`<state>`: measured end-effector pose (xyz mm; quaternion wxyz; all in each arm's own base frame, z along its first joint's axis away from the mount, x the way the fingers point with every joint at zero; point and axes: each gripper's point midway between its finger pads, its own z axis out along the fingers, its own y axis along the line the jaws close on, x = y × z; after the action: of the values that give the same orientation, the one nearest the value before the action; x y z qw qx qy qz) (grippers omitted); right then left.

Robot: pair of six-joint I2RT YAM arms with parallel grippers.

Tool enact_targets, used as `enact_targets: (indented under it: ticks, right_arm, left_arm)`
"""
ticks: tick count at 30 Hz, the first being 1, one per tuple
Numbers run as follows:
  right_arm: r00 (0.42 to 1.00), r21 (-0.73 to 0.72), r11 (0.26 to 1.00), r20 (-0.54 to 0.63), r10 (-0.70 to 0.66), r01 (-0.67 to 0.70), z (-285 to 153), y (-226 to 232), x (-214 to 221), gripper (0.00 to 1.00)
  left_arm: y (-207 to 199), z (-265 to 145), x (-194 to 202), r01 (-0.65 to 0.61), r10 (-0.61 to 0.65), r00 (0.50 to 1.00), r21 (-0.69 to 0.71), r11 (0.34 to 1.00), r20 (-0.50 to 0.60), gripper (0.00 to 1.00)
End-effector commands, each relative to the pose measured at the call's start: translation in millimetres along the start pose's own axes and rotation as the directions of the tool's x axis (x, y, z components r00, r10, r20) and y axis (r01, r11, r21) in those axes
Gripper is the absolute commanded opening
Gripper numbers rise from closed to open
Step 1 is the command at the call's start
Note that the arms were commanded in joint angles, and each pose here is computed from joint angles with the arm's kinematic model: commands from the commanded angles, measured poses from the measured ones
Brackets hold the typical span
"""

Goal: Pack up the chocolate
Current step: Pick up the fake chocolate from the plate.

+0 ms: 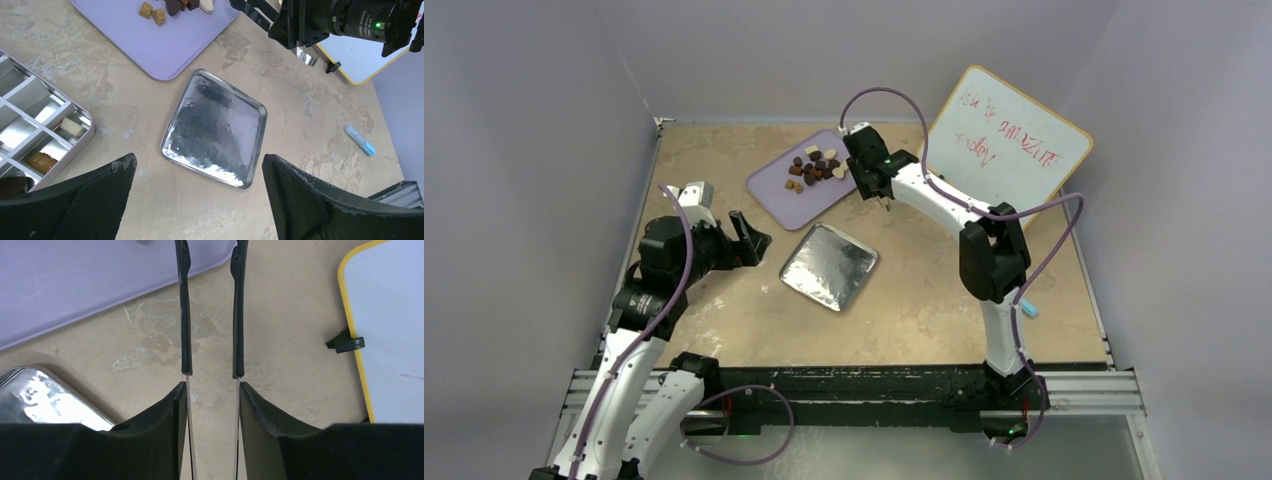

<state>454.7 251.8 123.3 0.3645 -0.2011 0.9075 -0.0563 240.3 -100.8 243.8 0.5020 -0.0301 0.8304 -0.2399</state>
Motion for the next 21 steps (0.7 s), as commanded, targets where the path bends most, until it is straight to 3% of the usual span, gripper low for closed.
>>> enact_targets:
  ticks: [1,21]
  right_arm:
    - [0.999,0.026,0.999,0.048,0.025,-0.027,-5,-14,-23,0.43]
    - [0.997,-0.056,0.997,0.050,0.054,-0.051,22,-22,-31,0.43]
  left_arm:
    - [-3,0,-2,-0.023,0.022,1.000,0.015,1.000,0.008,0.96]
    - [-6,1,0,-0.020,0.020,1.000,0.030,0.999,0.001,0.96]
